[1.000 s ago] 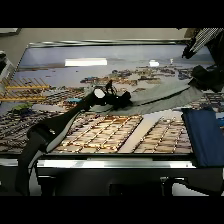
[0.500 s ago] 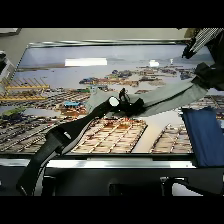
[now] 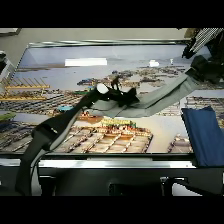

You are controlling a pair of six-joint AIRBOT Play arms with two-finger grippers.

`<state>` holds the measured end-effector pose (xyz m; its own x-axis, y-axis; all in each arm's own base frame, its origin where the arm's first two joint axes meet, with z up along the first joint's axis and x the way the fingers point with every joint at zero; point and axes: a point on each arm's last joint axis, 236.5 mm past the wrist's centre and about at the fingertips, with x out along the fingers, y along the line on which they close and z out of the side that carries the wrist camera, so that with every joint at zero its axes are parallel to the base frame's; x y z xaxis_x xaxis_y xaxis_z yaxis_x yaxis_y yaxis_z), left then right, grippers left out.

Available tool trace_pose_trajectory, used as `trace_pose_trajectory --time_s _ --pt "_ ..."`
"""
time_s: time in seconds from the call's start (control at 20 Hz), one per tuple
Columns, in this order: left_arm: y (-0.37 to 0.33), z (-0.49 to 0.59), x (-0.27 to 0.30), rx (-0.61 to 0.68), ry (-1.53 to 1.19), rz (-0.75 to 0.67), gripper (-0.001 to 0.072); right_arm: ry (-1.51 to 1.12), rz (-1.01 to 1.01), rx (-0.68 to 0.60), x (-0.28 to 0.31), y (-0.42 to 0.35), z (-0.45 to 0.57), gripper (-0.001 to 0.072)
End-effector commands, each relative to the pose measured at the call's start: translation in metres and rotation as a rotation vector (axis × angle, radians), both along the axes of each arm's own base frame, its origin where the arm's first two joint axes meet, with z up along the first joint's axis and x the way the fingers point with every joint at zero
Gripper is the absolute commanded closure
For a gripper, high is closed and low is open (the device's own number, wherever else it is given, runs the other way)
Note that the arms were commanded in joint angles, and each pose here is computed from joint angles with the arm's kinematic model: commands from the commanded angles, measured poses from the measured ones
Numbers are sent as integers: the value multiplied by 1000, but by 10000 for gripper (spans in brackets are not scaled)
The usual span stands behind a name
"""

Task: Fold the clothes and pants, and hang the long-sleeved shirts on hangers.

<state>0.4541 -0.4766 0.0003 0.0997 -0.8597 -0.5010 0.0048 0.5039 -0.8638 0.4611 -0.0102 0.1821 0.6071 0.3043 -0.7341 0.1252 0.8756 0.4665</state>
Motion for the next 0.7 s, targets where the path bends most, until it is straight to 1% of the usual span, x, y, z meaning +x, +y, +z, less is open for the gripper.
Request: trace_pose_trajectory --time_s 0.0,0.15,0.3,0.5,0.65 --pt "102 36 21 216 -128 -58 696 -12 111 44 3 56 2 670" --pt "198 86 37 358 -207 6 695 16 169 100 10 125 -10 670" --pt "280 131 31 457 -231 78 694 2 236 155 16 204 -21 670" --pt "363 169 17 561 -242 190 694 -15 278 220 21 290 -44 671" --pt "400 185 13 586 -249 266 693 26 274 246 25 326 -80 670"
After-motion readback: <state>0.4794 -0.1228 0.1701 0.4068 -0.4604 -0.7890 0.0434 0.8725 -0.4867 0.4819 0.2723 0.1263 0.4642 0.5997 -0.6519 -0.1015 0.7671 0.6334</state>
